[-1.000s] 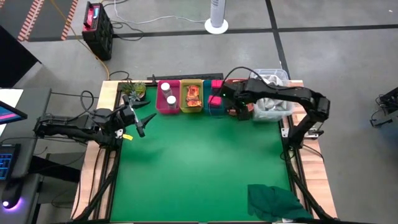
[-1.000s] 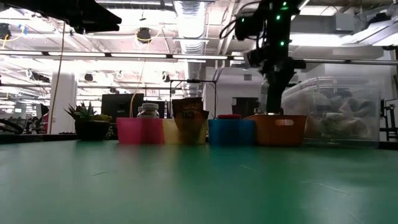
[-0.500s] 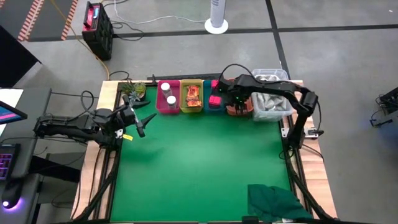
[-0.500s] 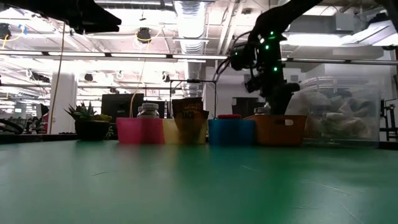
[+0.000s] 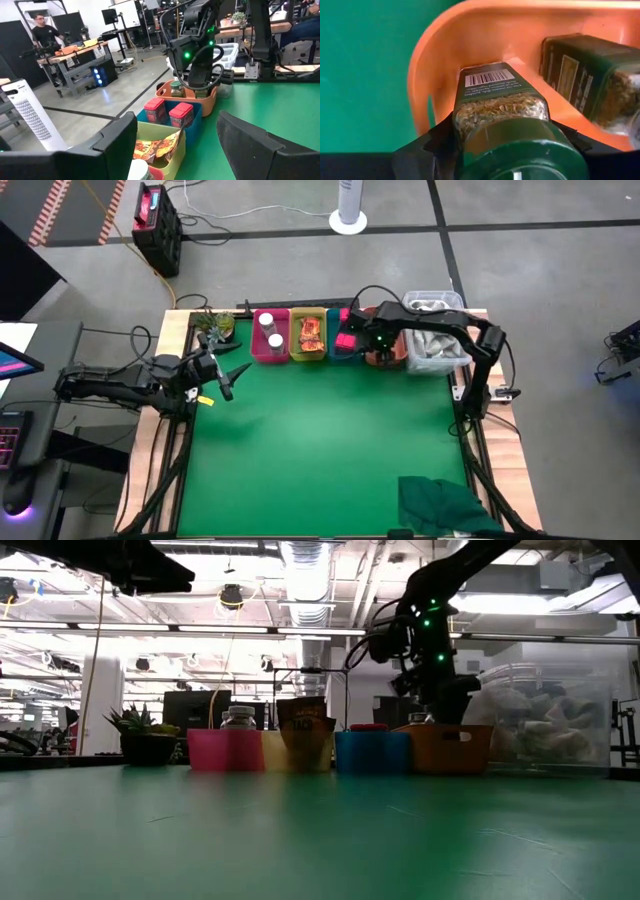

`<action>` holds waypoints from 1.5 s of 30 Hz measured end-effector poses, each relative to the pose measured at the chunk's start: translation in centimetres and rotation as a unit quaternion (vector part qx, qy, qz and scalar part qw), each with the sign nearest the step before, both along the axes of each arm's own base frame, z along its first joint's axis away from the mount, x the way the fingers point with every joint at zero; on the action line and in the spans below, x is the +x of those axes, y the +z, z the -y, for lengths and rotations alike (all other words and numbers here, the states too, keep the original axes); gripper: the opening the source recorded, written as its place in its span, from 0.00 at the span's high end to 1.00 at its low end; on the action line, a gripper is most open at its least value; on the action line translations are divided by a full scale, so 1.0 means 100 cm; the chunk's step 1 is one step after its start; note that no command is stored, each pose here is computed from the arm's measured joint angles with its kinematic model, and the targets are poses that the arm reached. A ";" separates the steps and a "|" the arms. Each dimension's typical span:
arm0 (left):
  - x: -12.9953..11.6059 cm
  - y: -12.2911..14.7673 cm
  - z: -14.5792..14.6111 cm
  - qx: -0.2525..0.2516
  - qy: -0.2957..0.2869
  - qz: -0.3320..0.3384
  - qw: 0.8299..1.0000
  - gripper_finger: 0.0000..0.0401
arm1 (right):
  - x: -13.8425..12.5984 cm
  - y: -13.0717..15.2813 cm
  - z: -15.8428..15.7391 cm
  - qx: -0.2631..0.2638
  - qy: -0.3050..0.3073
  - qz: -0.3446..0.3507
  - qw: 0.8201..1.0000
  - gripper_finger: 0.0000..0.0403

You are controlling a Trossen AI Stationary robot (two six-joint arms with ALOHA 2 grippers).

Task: Sort spices by type
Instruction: Put the green seasoning bottle into the orange bin, then return to Home Position

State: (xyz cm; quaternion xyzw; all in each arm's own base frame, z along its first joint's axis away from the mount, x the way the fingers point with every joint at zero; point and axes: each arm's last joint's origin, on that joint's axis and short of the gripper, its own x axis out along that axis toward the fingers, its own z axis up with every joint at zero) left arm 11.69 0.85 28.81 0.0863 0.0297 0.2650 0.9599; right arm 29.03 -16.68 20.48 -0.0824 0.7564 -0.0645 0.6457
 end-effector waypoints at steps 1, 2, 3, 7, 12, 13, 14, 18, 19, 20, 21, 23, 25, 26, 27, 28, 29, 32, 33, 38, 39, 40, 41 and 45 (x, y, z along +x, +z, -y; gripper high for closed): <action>0.000 0.000 0.000 0.000 0.000 -0.002 1.000 0.36 | -0.001 0.001 0.000 0.001 0.000 -0.002 1.000 0.38; 0.000 -0.001 0.000 0.000 0.000 -0.004 1.000 0.36 | -0.001 0.001 -0.001 0.005 0.000 -0.002 1.000 0.38; 0.000 -0.001 0.000 0.000 0.000 -0.005 1.000 0.36 | -0.001 0.001 -0.001 0.011 0.001 -0.003 1.000 0.37; 0.000 -0.001 0.000 0.000 0.000 -0.008 1.000 0.36 | -0.004 0.001 -0.002 0.025 0.009 -0.014 1.000 0.32; 0.000 -0.001 0.000 -0.001 0.000 -0.007 1.000 0.36 | -0.006 0.001 -0.003 0.031 0.012 -0.023 0.999 0.17; 0.000 -0.001 0.000 0.000 0.000 -0.007 1.000 0.36 | -0.006 0.001 -0.003 0.031 0.012 -0.023 0.999 0.14; 0.000 -0.001 0.000 -0.001 0.000 -0.007 1.000 0.36 | -0.006 0.001 -0.004 0.031 0.012 -0.024 0.999 0.11; 0.000 -0.001 0.000 0.001 0.000 -0.008 1.000 0.36 | -0.005 0.002 -0.007 0.022 0.007 -0.029 0.999 0.02; 0.000 -0.001 0.000 0.001 0.000 -0.008 1.000 0.36 | -0.004 0.003 -0.007 0.020 0.007 -0.032 0.999 0.02; 0.000 -0.001 0.000 0.001 0.000 -0.008 1.000 0.36 | -0.004 0.005 -0.008 0.018 0.006 -0.035 0.999 0.01; 0.000 -0.001 0.000 0.001 0.000 -0.008 1.000 0.36 | -0.004 0.008 -0.008 0.018 0.003 -0.036 0.999 0.02; 0.000 -0.001 0.000 0.001 0.000 -0.008 1.000 0.36 | -0.001 0.016 -0.007 0.014 -0.004 -0.030 0.999 0.03; 0.000 -0.001 0.000 0.001 0.000 -0.008 1.000 0.36 | 0.001 0.028 -0.005 0.008 -0.017 -0.019 1.000 0.04; 0.000 -0.001 0.000 0.000 0.000 -0.007 1.000 0.36 | 0.003 0.034 -0.004 0.005 -0.022 -0.014 1.000 0.04; 0.000 -0.001 0.000 0.000 0.000 -0.007 1.000 0.36 | 0.003 0.040 -0.004 0.003 -0.027 -0.012 1.000 0.04; 0.000 -0.001 0.000 0.000 0.000 -0.007 1.000 0.36 | 0.004 0.046 -0.003 0.000 -0.031 -0.007 0.999 0.04; 0.000 -0.001 0.000 0.000 0.000 -0.007 1.000 0.36 | 0.005 0.053 -0.003 -0.002 -0.034 -0.003 0.999 0.04; 0.000 -0.001 0.000 -0.001 0.000 -0.006 1.000 0.36 | 0.011 0.072 -0.002 -0.020 -0.058 0.029 0.998 0.04; 0.000 -0.001 0.000 -0.003 0.000 -0.005 1.000 0.36 | 0.013 0.078 -0.003 -0.026 -0.070 0.042 0.996 0.04; 0.002 0.000 0.000 -0.005 0.000 0.003 1.000 0.36 | 0.019 0.095 -0.020 -0.033 -0.130 0.105 0.985 0.04; 0.003 0.000 0.000 0.001 0.000 -0.002 1.000 0.36 | 0.018 0.098 -0.025 -0.026 -0.136 0.130 0.982 0.04; 0.004 -0.001 0.000 0.007 0.000 -0.009 1.000 0.36 | 0.016 0.101 -0.030 -0.019 -0.138 0.161 0.977 0.04; 0.005 -0.002 0.000 0.012 0.000 -0.015 1.000 0.36 | 0.012 0.105 -0.037 -0.013 -0.139 0.194 0.971 0.05; 0.007 -0.002 0.001 0.007 -0.001 -0.012 1.000 0.36 | -0.020 0.117 -0.061 -0.016 -0.151 0.314 0.937 0.05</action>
